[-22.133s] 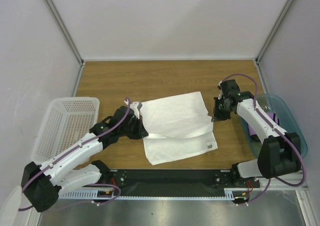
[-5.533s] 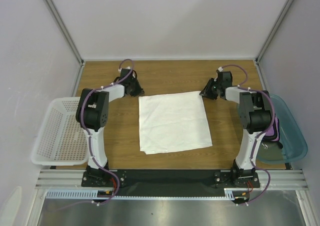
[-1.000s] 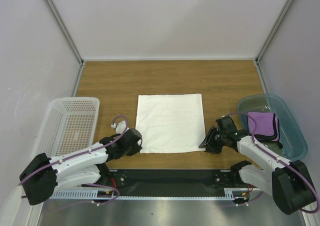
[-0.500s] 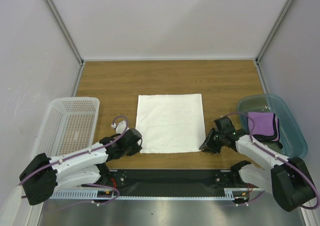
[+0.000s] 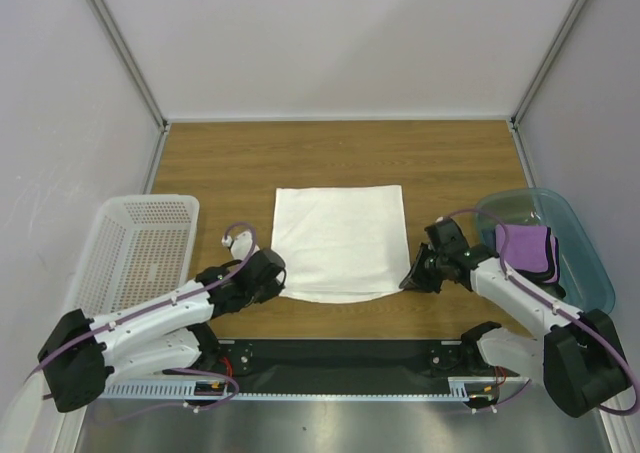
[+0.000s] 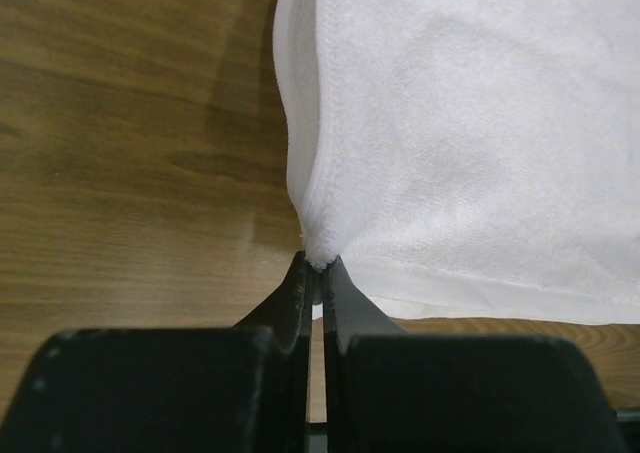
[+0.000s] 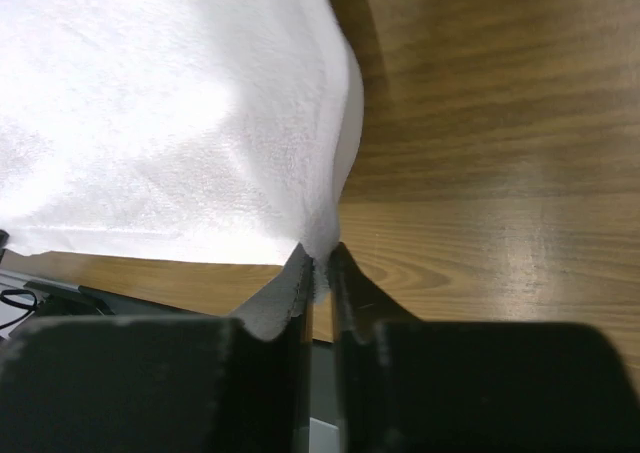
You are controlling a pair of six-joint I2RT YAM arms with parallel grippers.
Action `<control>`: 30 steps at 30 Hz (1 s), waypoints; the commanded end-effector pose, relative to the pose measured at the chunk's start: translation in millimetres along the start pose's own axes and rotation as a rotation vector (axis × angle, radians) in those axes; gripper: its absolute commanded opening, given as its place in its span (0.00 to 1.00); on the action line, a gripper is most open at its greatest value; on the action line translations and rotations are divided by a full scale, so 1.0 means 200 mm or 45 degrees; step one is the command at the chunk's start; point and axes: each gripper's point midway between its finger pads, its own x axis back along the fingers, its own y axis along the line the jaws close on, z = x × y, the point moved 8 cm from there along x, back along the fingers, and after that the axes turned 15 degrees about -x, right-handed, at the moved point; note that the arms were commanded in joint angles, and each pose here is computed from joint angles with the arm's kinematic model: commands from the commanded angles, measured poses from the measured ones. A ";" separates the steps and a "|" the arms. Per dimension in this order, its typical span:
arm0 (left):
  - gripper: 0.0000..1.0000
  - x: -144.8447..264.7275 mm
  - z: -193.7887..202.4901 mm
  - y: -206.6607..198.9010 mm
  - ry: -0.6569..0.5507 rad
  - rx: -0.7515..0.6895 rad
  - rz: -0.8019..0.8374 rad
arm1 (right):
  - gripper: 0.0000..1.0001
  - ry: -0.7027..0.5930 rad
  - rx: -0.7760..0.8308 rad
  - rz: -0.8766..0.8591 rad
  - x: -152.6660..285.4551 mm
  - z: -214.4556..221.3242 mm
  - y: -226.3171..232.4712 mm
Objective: Fold and stack the towels
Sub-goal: Fold the towel
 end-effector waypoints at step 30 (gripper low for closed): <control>0.00 -0.09 -0.89 -0.21 -0.330 -0.033 -0.068 | 0.00 -0.197 0.171 -0.352 0.02 -0.73 0.67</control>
